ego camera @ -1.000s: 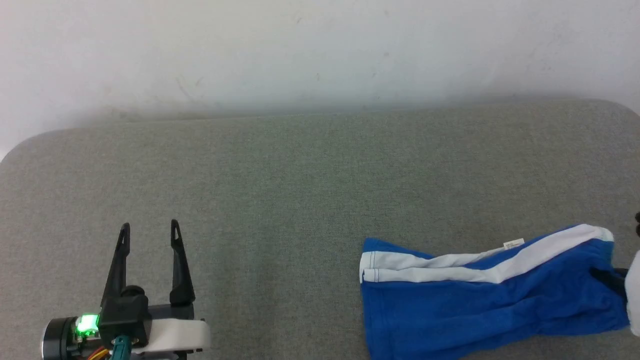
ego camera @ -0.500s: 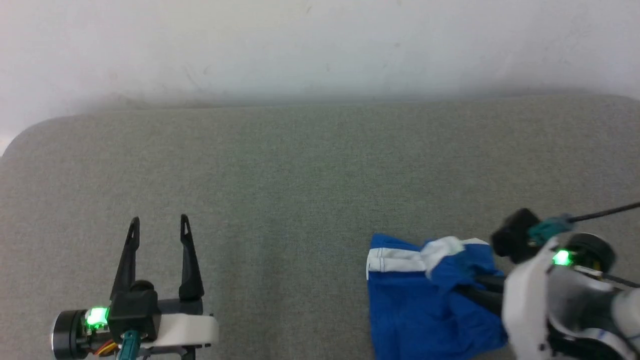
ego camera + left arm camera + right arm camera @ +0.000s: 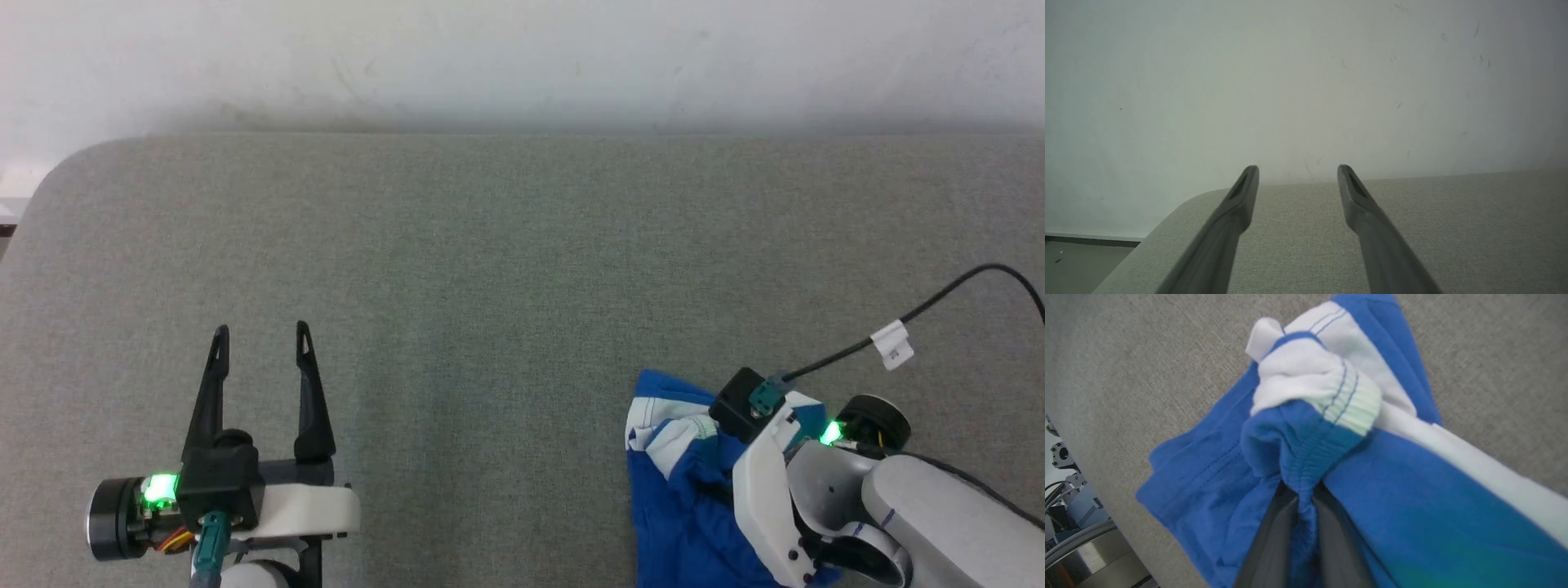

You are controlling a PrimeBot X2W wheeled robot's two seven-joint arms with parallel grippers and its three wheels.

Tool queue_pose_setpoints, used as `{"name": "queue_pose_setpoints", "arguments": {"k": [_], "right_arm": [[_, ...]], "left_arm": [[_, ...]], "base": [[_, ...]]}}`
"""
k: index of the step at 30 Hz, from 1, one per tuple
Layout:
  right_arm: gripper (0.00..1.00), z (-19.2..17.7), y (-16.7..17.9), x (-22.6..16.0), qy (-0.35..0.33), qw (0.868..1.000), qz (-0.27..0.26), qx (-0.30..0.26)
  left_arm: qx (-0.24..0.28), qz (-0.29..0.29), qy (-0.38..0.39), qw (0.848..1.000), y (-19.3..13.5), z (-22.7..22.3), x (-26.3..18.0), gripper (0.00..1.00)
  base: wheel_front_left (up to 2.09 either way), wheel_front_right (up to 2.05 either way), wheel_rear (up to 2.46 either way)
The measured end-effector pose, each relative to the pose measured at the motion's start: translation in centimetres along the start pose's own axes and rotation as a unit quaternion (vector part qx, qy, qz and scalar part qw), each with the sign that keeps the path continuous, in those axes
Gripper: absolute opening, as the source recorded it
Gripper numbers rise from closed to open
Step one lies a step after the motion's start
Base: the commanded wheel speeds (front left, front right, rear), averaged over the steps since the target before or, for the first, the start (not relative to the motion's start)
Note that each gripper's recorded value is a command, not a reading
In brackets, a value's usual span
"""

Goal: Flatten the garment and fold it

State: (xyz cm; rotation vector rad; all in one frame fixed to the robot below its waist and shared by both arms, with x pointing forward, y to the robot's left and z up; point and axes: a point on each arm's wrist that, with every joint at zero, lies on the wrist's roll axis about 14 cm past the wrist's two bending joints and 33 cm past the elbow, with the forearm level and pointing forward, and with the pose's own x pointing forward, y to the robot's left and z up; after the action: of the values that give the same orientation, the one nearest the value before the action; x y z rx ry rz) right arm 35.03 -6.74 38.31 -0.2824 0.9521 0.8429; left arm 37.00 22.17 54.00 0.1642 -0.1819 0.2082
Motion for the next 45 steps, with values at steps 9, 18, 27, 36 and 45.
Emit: {"name": "queue_pose_setpoints", "arguments": {"k": [9, 18, 27, 36, 45], "right_arm": [[1.0, 6.8, -1.2, -5.6, -0.213, 0.975, -0.044, -0.041], [1.0, 12.6, -8.2, -20.1, -0.491, 0.834, -0.246, -0.05], [1.0, 8.3, -8.6, -23.8, -0.567, 0.741, -0.36, -0.011], [1.0, 3.2, -6.0, -22.4, -0.566, 0.722, -0.389, 0.089], [1.0, 3.9, -5.5, -24.1, -0.588, 0.702, -0.394, 0.08]], "left_arm": [[-0.002, -0.007, -0.005, 1.0, -0.1, 0.5, -0.9, 1.0], [-0.019, -0.033, -0.033, 0.999, -1.9, 2.3, -0.6, 1.0], [-0.025, -0.045, -0.044, 0.998, -2.3, 3.1, -1.0, 1.0], [-0.029, -0.033, -0.036, 0.998, -1.2, 2.8, -2.0, 1.0], [-0.037, -0.027, -0.028, 0.999, -0.6, 2.4, -2.4, 1.0]], "base": [[0.0, 0.0, 0.0], [0.0, 0.0, 0.0], [0.0, 0.0, 0.0], [0.0, 0.0, 0.0], [0.0, 0.0, 0.0]]}}
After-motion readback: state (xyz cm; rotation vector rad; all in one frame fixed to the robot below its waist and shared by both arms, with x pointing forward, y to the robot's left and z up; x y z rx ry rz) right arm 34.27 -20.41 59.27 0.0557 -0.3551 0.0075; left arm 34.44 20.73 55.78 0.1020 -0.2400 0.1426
